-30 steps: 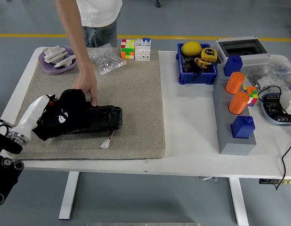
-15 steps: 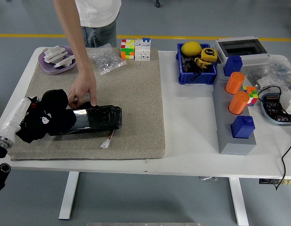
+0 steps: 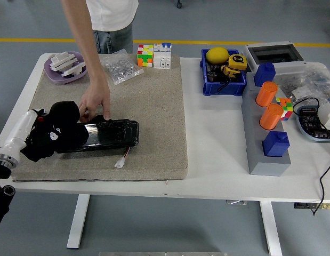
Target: Pick the rag up,wipe the panel,place it on the desk
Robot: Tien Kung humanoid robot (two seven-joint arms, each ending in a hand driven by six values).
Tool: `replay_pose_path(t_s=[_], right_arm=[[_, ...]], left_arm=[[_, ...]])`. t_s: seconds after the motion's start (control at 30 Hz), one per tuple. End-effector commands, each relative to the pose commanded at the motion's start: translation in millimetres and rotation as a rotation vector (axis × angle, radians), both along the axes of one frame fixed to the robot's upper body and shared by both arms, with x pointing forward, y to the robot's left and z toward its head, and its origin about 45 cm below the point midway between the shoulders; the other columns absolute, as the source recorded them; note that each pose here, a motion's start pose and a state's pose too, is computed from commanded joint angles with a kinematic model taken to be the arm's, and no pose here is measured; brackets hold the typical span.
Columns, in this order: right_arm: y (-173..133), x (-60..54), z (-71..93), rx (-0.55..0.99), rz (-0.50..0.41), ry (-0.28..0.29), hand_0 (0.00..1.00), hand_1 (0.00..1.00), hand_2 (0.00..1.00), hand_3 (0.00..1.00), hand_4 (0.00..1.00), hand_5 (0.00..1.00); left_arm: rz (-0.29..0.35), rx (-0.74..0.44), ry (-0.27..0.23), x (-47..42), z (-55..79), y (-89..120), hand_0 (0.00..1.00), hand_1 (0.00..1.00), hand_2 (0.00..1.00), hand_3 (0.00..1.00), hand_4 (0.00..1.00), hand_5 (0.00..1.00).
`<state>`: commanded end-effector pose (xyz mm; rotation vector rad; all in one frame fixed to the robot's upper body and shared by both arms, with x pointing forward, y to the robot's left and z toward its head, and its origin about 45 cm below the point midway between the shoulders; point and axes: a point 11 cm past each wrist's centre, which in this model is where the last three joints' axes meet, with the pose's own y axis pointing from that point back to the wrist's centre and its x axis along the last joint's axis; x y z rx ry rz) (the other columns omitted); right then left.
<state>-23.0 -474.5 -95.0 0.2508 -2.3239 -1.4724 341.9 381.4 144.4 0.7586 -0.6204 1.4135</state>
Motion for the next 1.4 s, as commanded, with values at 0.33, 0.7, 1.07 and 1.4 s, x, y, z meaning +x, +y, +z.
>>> replay_pose_path(t_s=[0.33, 0.7, 1.07, 1.4], right_arm=[[-0.6, 0.6, 0.3, -0.002, -0.001, -0.001, 0.541, 0.568, 0.641, 0.584, 0.998, 0.483], [-0.7, 1.7, 0.3, -0.002, 0.0, -0.001, 0.542, 0.569, 0.641, 0.584, 0.998, 0.483], [-0.1, 3.4, 0.1, 0.0, 0.003, -0.006, 0.541, 0.568, 0.641, 0.584, 0.998, 0.483], [-1.4, 5.2, 0.7, -0.004, 0.003, -0.01, 0.542, 0.568, 0.641, 0.584, 0.998, 0.483]], left_arm=[[-0.067, -0.045, 0.008, 8.4, -7.4, -40.9, 0.271, 0.216, 0.511, 0.413, 0.028, 0.002], [-0.2, -0.014, 0.014, 15.1, -8.9, -88.4, 0.271, 0.217, 0.511, 0.413, 0.027, 0.002], [-0.334, 0.031, 0.0, 17.7, -0.7, -133.4, 0.274, 0.217, 0.51, 0.412, 0.022, 0.002], [-0.401, 0.081, -0.011, 18.0, 3.8, -154.9, 0.276, 0.217, 0.508, 0.412, 0.02, 0.002]])
